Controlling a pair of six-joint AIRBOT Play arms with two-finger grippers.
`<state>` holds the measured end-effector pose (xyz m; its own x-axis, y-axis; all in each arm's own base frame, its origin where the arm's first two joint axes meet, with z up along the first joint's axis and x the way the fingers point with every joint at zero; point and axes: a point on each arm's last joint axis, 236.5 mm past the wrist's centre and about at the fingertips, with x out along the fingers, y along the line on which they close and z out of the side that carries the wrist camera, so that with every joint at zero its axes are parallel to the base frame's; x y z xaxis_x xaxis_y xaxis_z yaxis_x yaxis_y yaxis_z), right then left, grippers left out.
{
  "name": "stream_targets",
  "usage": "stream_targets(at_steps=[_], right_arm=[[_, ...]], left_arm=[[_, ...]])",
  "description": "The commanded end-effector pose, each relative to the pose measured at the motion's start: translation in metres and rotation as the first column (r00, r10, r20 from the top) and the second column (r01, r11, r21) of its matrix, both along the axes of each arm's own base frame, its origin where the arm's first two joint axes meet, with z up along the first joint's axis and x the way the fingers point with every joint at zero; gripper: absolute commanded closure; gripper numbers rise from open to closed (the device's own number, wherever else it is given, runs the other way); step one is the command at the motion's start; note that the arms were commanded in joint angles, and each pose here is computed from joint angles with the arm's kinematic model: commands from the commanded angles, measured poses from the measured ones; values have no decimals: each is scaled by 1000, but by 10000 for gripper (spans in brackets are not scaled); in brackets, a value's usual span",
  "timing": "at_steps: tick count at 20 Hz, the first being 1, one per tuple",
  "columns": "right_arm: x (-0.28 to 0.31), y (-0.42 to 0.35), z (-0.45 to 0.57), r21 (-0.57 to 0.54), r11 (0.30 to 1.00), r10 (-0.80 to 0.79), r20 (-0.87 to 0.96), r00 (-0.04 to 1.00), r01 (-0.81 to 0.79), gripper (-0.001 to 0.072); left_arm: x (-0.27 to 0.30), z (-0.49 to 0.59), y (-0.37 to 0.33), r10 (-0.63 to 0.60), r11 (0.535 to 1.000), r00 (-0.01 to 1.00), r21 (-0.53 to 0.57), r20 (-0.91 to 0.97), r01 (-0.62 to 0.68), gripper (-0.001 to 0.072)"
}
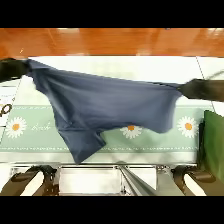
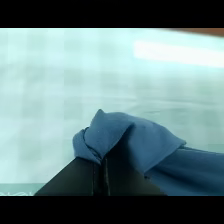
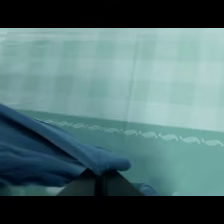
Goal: Fold the shirts.
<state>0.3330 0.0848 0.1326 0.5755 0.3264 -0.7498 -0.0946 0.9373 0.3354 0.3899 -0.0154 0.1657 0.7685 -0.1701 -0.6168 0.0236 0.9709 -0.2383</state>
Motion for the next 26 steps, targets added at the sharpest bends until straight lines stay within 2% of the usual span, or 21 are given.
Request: stream_targets(at_steps=[1,7,8,9,10,11,14,17,19,22,24,26], right_arm=[[75,4,-86,43,998,-48,-47,998,50,688],[152,48,-173,235,970,6,-241,971,53,685],[160,54,-176,261,964,18,-255,967,51,618],[165,57,-174,280,959,40,-270,962,39,415],[168,53,-167,290,957,58,-277,959,26,291],[169,42,-154,299,954,76,-285,955,13,298],[151,-25,-108,307,951,71,-316,946,31,299],[101,-116,-101,158,976,-76,-394,916,149,299],[63,-147,-122,112,955,-203,-425,882,274,300],[9,-137,-176,164,896,-306,-443,843,412,300],[-15,-114,-192,231,880,-292,-424,857,415,300],[-30,-94,-193,278,880,-258,-405,877,386,300]], left_arm=[[59,-78,10,56,997,994,-54,-93,-61,689],[89,-138,-18,52,953,970,-278,-239,-120,689],[89,-141,-21,46,947,966,-296,-254,-123,683],[87,-142,-23,40,947,964,-298,-262,-120,587],[84,-140,-20,35,947,962,-298,-270,-118,326],[81,-135,-13,28,948,957,-295,-287,-117,200],[53,-113,37,26,942,922,-300,-387,-153,200],[11,-98,91,113,918,900,-302,-420,-256,200],[-26,-110,107,170,900,883,-296,-438,-320,200],[-91,-172,81,174,839,809,-345,-561,-420,201],[-121,-207,52,128,794,760,-393,-637,-463,201],[-143,-230,34,85,772,711,-404,-698,-490,201]])
